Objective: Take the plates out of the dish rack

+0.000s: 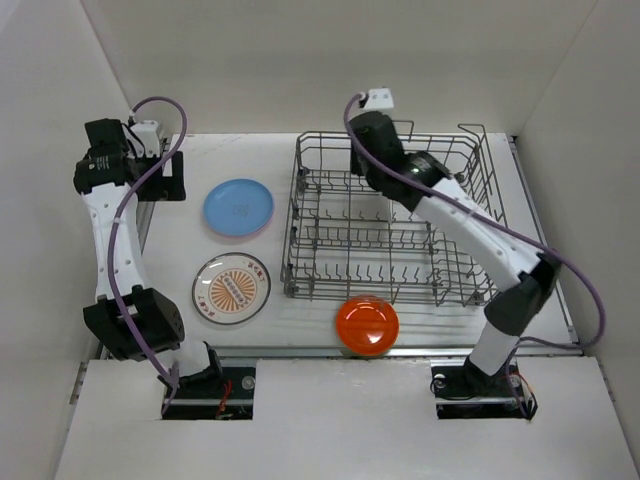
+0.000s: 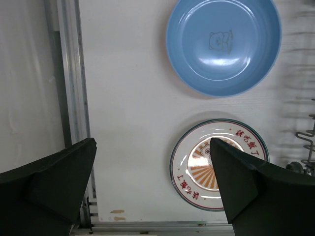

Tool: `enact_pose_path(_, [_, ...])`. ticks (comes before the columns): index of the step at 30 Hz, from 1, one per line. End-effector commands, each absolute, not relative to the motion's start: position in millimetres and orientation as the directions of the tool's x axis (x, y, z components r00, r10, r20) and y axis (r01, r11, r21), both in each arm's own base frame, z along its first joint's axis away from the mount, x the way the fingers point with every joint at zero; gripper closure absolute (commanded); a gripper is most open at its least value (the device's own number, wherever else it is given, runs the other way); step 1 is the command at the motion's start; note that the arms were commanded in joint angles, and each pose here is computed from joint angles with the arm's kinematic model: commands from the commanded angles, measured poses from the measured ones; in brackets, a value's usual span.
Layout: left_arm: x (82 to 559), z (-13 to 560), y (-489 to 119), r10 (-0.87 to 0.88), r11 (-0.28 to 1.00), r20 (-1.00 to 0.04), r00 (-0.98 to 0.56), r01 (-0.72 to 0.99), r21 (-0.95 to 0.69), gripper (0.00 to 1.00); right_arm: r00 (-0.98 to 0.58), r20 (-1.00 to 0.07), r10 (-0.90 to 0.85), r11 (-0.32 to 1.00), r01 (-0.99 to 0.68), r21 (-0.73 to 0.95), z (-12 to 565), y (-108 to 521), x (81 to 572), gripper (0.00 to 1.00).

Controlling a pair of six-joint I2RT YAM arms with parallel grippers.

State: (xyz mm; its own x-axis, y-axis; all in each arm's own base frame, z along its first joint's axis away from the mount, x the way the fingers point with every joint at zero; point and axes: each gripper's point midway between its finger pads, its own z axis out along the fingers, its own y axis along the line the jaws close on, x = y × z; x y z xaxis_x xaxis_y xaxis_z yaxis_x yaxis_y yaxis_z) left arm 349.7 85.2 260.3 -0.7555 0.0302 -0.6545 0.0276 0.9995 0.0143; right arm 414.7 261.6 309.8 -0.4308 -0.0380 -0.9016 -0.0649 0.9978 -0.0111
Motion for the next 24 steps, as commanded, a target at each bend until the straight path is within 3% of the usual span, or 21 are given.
enact_pose_path(1, [349, 285, 77, -0.006, 1.0, -0.709, -0.705, 0.014, -0.022, 0.0, -0.221, -0.974, 0.044, 0.997, -0.045, 0.055, 396, 238, 410, 1.0])
enact_pose_path(6, [342, 281, 72, -0.001, 0.999, -0.694, -0.72, 0.034, -0.037, 0.0, -0.204, -0.978, 0.048, 0.976, -0.198, 0.089, 417, 254, 395, 1.0])
enact_pose_path(8, [340, 289, 67, 0.017, 0.997, -0.701, -0.713, 0.066, -0.043, 0.0, -0.202, -0.978, 0.043, 0.927, -0.358, 0.114, 430, 284, 375, 1.0])
enact_pose_path(13, [337, 296, 34, 0.019, 0.976, -0.68, -0.733, 0.161, -0.147, 0.0, -0.176, -0.974, -0.14, 0.821, -0.571, -0.015, 410, 350, 326, 1.0])
enact_pose_path(16, [335, 306, 19, 0.002, 0.961, -0.678, -0.735, 0.19, -0.203, 0.0, -0.17, -0.92, -0.352, 0.816, -0.538, -0.213, 370, 378, 302, 1.0])
enact_pose_path(18, [341, 314, 17, -0.027, 0.959, -0.698, -0.716, 0.178, -0.22, 0.0, -0.18, -0.829, -0.529, 0.792, -0.456, -0.406, 330, 383, 288, 1.0])
enact_pose_path(21, [349, 325, 11, -0.062, 0.946, -0.712, -0.699, 0.186, -0.265, 0.0, -0.146, -0.682, -0.717, 0.677, -0.38, -0.631, 296, 384, 264, 1.0])
enact_pose_path(24, [356, 328, -4, -0.088, 0.912, -0.692, -0.717, 0.222, -0.346, 0.0, -0.115, -0.571, -0.813, 0.573, -0.337, -0.747, 269, 391, 248, 1.0])
